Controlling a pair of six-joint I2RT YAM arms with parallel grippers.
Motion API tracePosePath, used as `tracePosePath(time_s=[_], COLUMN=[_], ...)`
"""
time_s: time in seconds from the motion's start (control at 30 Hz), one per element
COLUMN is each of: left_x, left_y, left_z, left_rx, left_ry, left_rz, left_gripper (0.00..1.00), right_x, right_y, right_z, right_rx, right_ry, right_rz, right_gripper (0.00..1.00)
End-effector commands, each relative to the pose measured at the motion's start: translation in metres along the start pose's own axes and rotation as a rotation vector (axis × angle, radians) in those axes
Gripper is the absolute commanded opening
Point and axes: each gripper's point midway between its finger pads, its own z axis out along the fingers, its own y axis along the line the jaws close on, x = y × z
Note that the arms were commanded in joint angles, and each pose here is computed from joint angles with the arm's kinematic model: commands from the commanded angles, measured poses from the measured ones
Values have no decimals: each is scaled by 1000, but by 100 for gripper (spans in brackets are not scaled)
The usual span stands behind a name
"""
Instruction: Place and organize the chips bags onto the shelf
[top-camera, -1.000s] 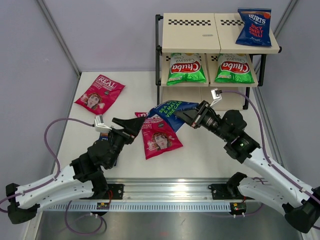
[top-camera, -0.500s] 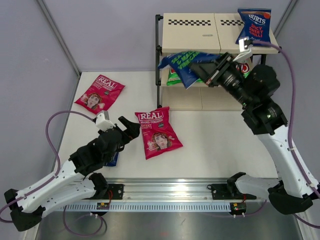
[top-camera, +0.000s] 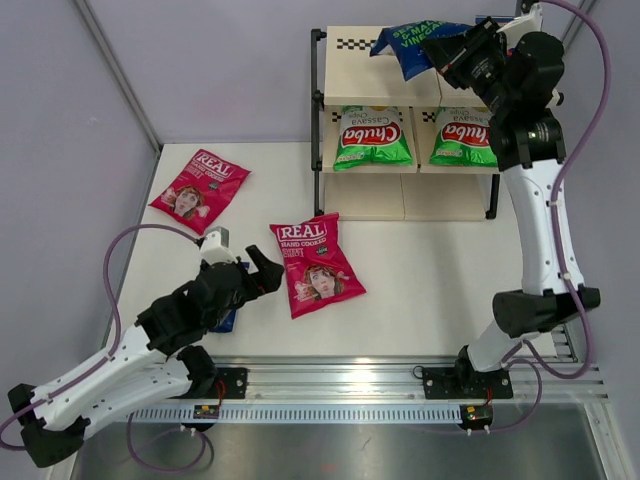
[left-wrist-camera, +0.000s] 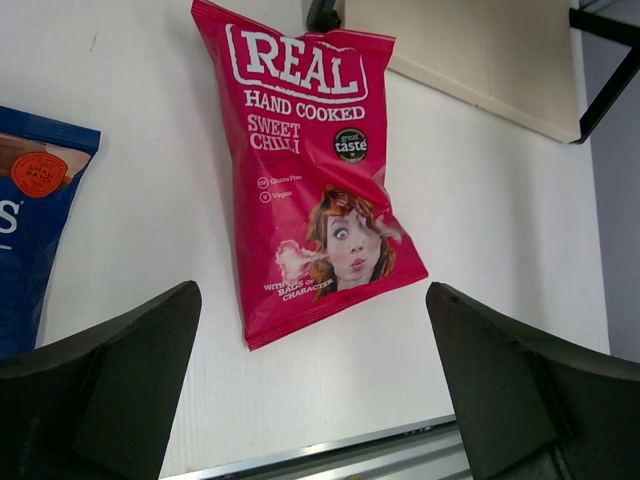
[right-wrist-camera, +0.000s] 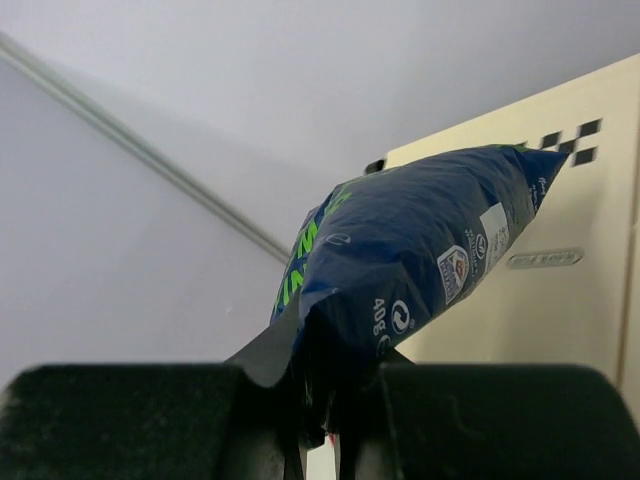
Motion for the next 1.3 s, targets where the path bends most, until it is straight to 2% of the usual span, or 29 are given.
tracePosePath(time_s=[0.0, 0.3, 0.57, 0.6, 0.7, 0.73, 0.8, 0.9, 0.93, 1.27], left_x=[5, 9, 25, 28, 35, 36, 37, 38, 37, 16], left_y=[1, 14, 11, 10, 9, 9, 8, 11, 11, 24], left_z=[-3, -9, -2, -1, 1, 1, 1, -3, -4, -21], left_rx=[24, 21, 54, 61, 66, 65, 69, 67, 68, -10], left_ry=[27, 26, 66, 78, 102, 106, 115, 120, 117, 86], left_rz=[38, 55, 46, 46, 44, 39, 36, 29, 20, 56], left_gripper=[99, 99, 99, 99, 99, 99, 99, 99, 99, 99], right_x=[-26, -40, -41, -40, -35, -33, -33, -34, -32, -17], right_y=[-5, -71, -105, -107, -108, -111, -110, -112, -114, -113], right_z=[17, 68, 66, 64, 56, 52, 46, 39, 36, 15], right_rx=[-11, 142, 313, 324, 355, 380, 396, 424, 442, 510], right_ry=[-54, -134, -203, -201, -192, -187, -193, -205, -200, -156], right_rz=[-11, 26, 129, 138, 180, 195, 230, 264, 270, 366], right_gripper=[3, 2, 4, 9, 13, 19, 20, 28, 35, 49])
